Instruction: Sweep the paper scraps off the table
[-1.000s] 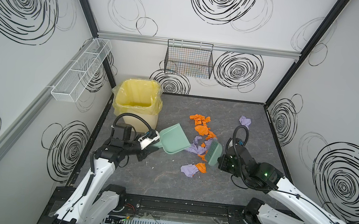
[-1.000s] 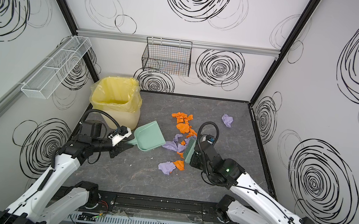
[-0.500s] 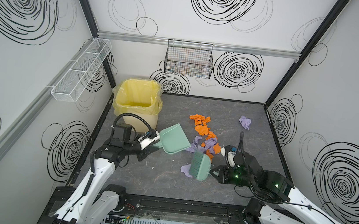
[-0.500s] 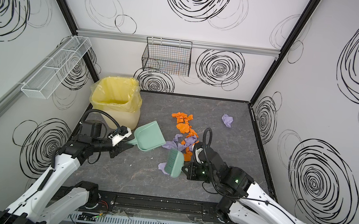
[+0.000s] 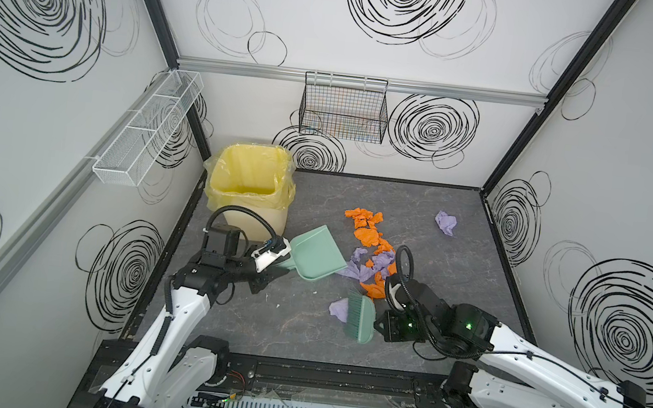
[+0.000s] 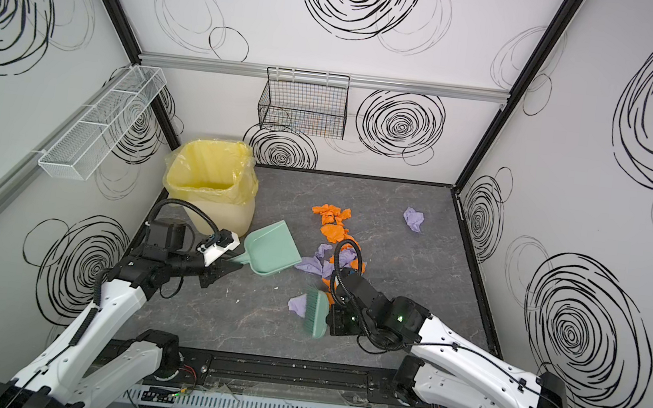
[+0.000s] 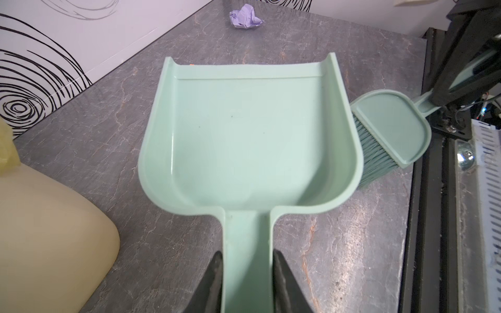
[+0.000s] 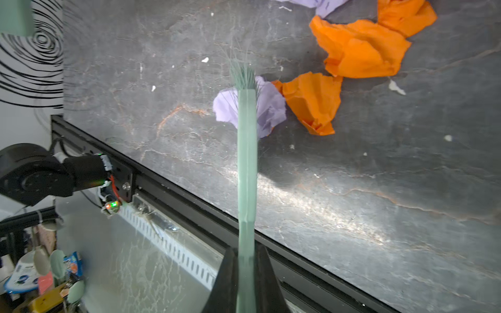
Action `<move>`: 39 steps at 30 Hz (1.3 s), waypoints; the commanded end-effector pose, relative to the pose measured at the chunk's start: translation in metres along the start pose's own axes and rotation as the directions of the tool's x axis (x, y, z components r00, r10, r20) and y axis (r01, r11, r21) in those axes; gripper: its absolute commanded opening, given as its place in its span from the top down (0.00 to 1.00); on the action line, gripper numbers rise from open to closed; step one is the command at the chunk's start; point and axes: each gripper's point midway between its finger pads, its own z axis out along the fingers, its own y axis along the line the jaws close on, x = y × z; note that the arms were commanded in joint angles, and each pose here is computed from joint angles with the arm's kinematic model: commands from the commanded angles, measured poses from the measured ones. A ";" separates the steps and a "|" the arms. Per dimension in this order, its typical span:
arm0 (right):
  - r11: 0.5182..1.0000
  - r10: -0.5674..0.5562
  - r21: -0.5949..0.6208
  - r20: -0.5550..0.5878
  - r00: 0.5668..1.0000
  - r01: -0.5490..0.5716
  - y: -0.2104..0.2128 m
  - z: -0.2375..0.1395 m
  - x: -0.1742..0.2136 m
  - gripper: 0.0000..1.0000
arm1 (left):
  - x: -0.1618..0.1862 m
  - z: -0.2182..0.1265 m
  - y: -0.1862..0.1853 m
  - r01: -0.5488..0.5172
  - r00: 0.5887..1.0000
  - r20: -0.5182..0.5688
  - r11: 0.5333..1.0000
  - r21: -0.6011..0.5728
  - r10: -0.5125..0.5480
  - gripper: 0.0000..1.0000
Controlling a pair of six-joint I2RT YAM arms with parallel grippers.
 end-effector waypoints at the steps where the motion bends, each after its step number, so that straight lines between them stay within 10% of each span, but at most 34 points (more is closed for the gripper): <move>1: 0.997 -0.031 0.072 0.075 0.997 0.025 -0.006 -0.010 -0.019 1.00 | -0.005 0.002 -0.004 -0.029 0.999 0.025 0.999 0.022 0.029 1.00; 27: 0.977 -0.055 0.212 0.396 0.917 -0.033 -0.026 -0.074 -0.136 1.00 | 0.012 0.005 0.000 -0.069 0.997 -0.043 0.998 -0.006 0.068 1.00; 39: 0.742 -0.139 0.658 0.336 0.932 -0.127 -0.103 -0.117 -0.160 1.00 | 0.081 0.014 -0.006 -0.157 0.901 -0.395 0.984 0.084 0.178 1.00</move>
